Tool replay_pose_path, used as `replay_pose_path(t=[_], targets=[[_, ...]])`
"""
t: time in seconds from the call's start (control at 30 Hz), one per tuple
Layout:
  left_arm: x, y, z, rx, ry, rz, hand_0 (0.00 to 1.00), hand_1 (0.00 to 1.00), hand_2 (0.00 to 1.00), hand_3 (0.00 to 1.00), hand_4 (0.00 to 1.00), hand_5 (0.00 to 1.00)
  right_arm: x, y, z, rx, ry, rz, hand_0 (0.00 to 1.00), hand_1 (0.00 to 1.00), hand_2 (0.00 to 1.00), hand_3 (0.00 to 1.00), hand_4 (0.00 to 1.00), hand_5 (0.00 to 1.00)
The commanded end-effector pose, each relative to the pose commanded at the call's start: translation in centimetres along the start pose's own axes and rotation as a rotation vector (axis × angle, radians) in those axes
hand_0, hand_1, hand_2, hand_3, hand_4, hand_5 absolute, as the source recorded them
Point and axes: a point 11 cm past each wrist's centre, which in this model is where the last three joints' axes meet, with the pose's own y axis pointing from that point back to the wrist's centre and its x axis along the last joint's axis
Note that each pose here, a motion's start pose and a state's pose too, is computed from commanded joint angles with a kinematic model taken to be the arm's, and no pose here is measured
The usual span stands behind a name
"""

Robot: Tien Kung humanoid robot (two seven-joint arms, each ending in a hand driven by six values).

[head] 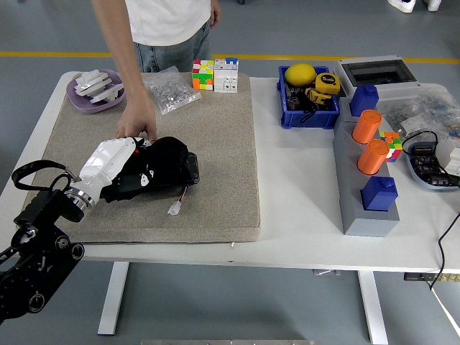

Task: Pick the rag up,wipe the panel,place it on the desk

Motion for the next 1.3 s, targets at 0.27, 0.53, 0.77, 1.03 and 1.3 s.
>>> replay_pose_path(t=[0.27, 0.53, 0.77, 1.03, 1.3], targets=[[0.9, 1.7, -3.6, 0.082, -0.011, 0.013, 0.288, 0.36, 0.549, 0.5, 0.442, 0.002, 0.0, 0.0, 0.1, -0.002, -0.004, 0.002, 0.794, 0.675, 0.681, 0.6, 0.993, 0.466], [2.1, 3.3, -6.2, 0.15, -0.024, 0.042, 0.289, 0.36, 0.549, 0.499, 0.44, 0.002, 0.1, 0.0, 0.2, -0.004, -0.004, 0.005, 0.794, 0.675, 0.68, 0.599, 0.992, 0.466], [3.0, 4.2, -7.8, 0.192, -0.033, 0.062, 0.289, 0.36, 0.549, 0.501, 0.446, 0.002, 0.1, 0.0, 0.1, -0.002, -0.005, 0.006, 0.794, 0.675, 0.68, 0.599, 0.991, 0.463], [3.6, 5.4, -9.2, 0.233, -0.036, 0.078, 0.289, 0.361, 0.55, 0.5, 0.447, 0.002, 0.2, 0.0, 0.3, -0.006, -0.01, 0.009, 0.794, 0.675, 0.68, 0.598, 0.99, 0.464], [4.3, 6.5, -10.7, 0.276, -0.044, 0.098, 0.29, 0.361, 0.549, 0.503, 0.455, 0.002, 0.3, 0.0, 0.4, -0.007, -0.013, 0.012, 0.794, 0.676, 0.68, 0.599, 0.991, 0.463]])
